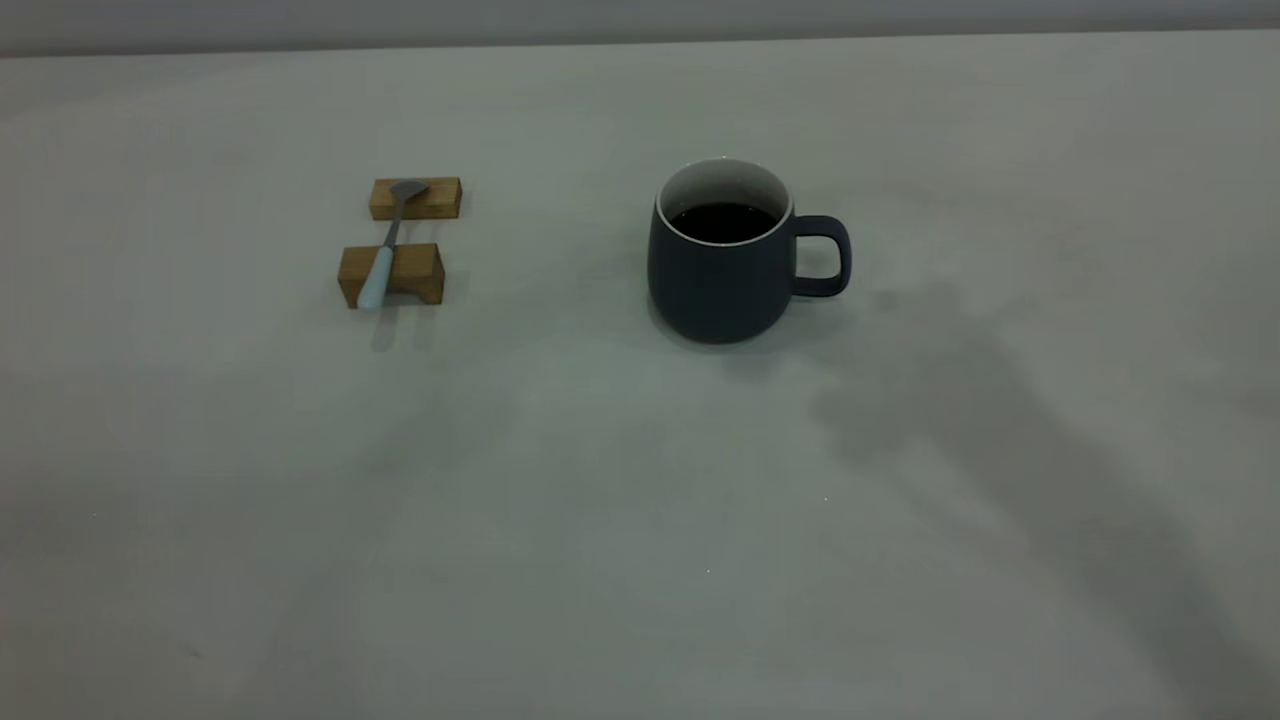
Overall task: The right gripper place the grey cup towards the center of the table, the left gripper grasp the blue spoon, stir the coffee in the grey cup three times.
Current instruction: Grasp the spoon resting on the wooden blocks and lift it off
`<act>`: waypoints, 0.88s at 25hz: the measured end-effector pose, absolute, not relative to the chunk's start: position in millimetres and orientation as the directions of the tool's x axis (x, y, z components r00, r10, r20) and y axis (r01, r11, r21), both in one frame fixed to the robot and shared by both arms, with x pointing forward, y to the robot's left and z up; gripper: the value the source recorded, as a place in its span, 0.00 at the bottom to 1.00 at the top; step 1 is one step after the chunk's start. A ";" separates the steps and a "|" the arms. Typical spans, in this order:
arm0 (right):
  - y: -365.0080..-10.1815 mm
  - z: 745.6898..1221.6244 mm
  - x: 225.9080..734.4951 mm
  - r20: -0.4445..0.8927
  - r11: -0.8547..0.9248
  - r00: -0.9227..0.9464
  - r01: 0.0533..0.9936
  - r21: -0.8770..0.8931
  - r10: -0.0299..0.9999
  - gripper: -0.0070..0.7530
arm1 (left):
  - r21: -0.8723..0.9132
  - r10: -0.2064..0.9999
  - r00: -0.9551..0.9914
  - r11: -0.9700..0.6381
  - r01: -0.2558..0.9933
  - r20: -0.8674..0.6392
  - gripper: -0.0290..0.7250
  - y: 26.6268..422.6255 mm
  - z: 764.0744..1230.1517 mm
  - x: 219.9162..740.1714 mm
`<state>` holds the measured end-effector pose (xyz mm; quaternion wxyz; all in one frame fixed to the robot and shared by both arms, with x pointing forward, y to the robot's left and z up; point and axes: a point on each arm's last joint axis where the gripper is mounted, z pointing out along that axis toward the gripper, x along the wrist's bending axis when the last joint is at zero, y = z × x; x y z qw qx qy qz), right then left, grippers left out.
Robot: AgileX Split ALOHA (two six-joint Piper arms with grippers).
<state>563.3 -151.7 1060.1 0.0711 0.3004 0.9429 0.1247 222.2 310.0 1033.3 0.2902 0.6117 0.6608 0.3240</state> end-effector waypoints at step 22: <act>-270.4 1097.9 308.1 -0.049 0.422 -0.480 0.712 0.561 0.876 0.89 | 0.783 0.996 -0.083 0.042 0.620 0.013 0.44 310.0 1033.3 222.2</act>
